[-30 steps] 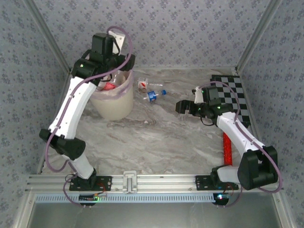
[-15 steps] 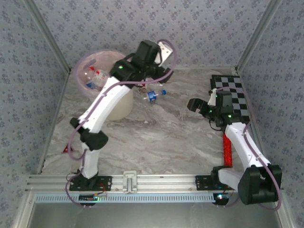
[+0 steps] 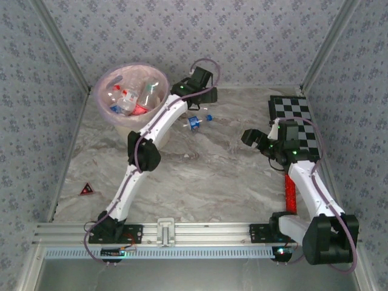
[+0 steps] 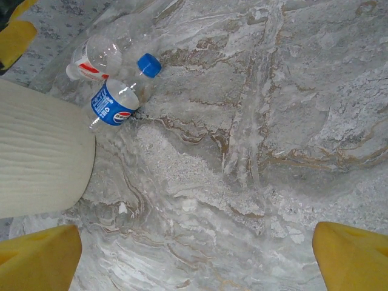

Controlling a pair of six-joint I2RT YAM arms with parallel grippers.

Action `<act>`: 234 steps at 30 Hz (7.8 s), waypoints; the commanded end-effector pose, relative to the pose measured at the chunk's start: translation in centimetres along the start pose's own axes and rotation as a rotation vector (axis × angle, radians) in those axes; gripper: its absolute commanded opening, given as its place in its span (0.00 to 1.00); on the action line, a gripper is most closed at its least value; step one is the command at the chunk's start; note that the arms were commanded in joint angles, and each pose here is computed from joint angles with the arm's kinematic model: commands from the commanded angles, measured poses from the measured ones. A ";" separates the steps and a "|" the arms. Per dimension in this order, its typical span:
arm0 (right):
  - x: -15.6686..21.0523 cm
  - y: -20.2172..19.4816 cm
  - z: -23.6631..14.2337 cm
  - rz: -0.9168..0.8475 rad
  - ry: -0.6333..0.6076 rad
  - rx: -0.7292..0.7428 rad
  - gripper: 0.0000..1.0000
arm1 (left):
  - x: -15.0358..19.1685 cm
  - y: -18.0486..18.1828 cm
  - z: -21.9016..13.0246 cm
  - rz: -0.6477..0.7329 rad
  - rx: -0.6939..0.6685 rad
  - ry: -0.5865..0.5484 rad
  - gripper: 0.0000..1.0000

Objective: Put the plastic bottles in the bin

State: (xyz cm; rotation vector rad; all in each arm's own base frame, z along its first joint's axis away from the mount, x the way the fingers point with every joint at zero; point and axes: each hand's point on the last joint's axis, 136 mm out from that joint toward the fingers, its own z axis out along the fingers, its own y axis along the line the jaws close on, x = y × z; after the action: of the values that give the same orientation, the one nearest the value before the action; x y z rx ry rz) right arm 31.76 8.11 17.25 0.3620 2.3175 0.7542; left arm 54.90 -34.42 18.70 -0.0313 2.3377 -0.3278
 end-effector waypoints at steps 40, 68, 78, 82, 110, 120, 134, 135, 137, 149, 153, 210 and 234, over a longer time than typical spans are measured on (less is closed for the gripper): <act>-8.8 2.8 9.4 -0.280 0.095 -0.023 0.98 | 5.7 -4.8 -8.8 0.238 0.109 0.065 0.85; -6.2 13.3 37.6 0.427 0.058 -0.075 1.00 | 2.2 4.3 -34.0 0.100 0.116 -0.371 0.81; -5.0 10.4 39.4 0.505 0.016 0.062 0.88 | 2.3 6.7 -36.3 0.066 0.103 -0.428 0.80; -4.8 10.0 39.6 0.508 0.014 0.066 0.64 | 2.4 7.0 -36.5 0.054 0.107 -0.433 0.80; -14.0 -0.7 5.5 0.186 -0.126 0.110 0.47 | 37.7 -8.0 -30.0 0.873 0.834 0.550 0.99; -12.8 -2.3 0.4 0.223 -0.152 0.077 0.49 | 44.0 -9.0 -28.7 1.079 0.841 0.678 0.99; -12.6 -3.3 -1.2 0.271 -0.178 0.061 0.50 | 48.7 -7.3 -29.7 1.287 0.853 0.839 0.99; -12.6 -3.4 -1.2 0.275 -0.180 0.061 0.50 | 48.5 -7.1 -29.4 1.303 0.830 0.837 0.97; -12.6 -3.5 -1.3 0.283 -0.179 0.059 0.50 | 48.2 -6.5 -28.6 1.341 0.763 0.840 0.93; -13.3 -3.8 -2.0 0.302 -0.209 0.058 0.50 | 49.0 -5.1 -27.6 1.455 0.695 0.941 0.76; -13.6 -3.9 -2.1 0.313 -0.220 0.053 0.50 | 48.7 -5.3 -27.5 1.460 0.684 0.927 0.61; -4.3 -6.0 2.3 0.293 0.003 0.051 0.50 | -3.4 25.2 -25.8 0.230 -0.253 0.187 0.05; -4.8 -2.3 2.3 0.201 0.004 -0.018 0.50 | -3.1 21.7 -26.0 0.235 -0.048 0.180 0.73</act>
State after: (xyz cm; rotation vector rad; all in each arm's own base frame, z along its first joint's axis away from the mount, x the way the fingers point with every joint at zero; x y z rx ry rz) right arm 36.14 4.19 14.08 0.7024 2.3528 0.8461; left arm 42.46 -7.00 29.16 0.2581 2.5776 -0.1287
